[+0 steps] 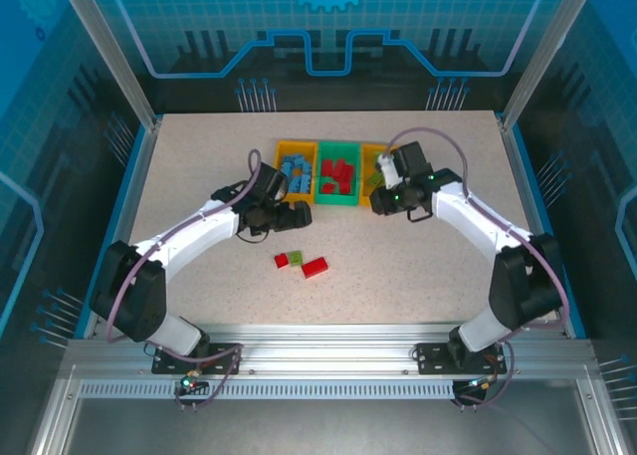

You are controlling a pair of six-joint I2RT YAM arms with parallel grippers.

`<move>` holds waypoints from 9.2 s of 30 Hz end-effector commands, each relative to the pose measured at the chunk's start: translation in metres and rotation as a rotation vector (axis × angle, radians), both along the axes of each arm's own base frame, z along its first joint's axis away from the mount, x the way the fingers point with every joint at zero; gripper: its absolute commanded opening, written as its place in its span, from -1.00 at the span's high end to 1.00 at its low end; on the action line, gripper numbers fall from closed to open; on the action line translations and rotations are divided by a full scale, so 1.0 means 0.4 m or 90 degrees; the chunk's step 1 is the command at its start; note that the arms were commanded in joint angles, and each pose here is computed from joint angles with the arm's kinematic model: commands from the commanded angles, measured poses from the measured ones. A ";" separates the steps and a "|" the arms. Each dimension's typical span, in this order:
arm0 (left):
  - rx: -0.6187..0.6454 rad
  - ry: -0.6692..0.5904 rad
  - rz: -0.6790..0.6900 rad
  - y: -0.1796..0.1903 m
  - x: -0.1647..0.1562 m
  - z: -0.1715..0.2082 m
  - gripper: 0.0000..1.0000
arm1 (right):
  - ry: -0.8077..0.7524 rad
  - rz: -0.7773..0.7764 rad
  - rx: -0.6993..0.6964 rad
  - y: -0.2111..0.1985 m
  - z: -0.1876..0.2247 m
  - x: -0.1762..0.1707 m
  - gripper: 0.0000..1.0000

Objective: Sort the legos into containers by color

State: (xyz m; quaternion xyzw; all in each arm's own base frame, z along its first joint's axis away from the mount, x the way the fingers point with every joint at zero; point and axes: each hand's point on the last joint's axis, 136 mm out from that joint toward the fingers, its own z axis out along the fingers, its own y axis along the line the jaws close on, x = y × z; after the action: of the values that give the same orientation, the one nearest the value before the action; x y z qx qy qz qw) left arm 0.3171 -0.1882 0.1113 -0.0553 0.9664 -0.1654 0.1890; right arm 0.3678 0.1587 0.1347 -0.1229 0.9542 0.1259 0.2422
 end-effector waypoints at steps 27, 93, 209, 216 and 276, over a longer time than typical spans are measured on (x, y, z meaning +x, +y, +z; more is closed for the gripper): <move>0.060 0.260 0.129 -0.177 -0.251 -0.177 -0.98 | 0.098 -0.141 -0.002 -0.037 -0.013 0.210 -0.60; 0.032 -0.003 -0.069 -0.257 0.391 0.008 -0.31 | 0.033 -0.126 0.065 -0.127 0.069 -0.063 -0.64; -0.022 0.073 0.352 0.334 -0.191 -0.080 -0.98 | 0.070 0.409 -0.146 0.521 -0.313 -0.152 -0.19; -0.021 0.074 0.353 0.335 -0.193 -0.080 -0.98 | 0.071 0.415 -0.149 0.532 -0.322 -0.151 -0.19; 0.104 0.203 0.177 0.043 -0.154 -0.228 -0.58 | 0.099 -0.114 -0.046 -0.048 -0.002 0.192 -0.70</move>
State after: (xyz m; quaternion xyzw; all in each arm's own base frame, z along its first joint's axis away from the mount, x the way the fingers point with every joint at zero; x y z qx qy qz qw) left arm 0.2462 -0.1649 0.0170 -0.2058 0.9764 -0.0447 0.0480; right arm 0.4551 0.1432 0.1039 -0.0455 0.9854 0.0575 0.1535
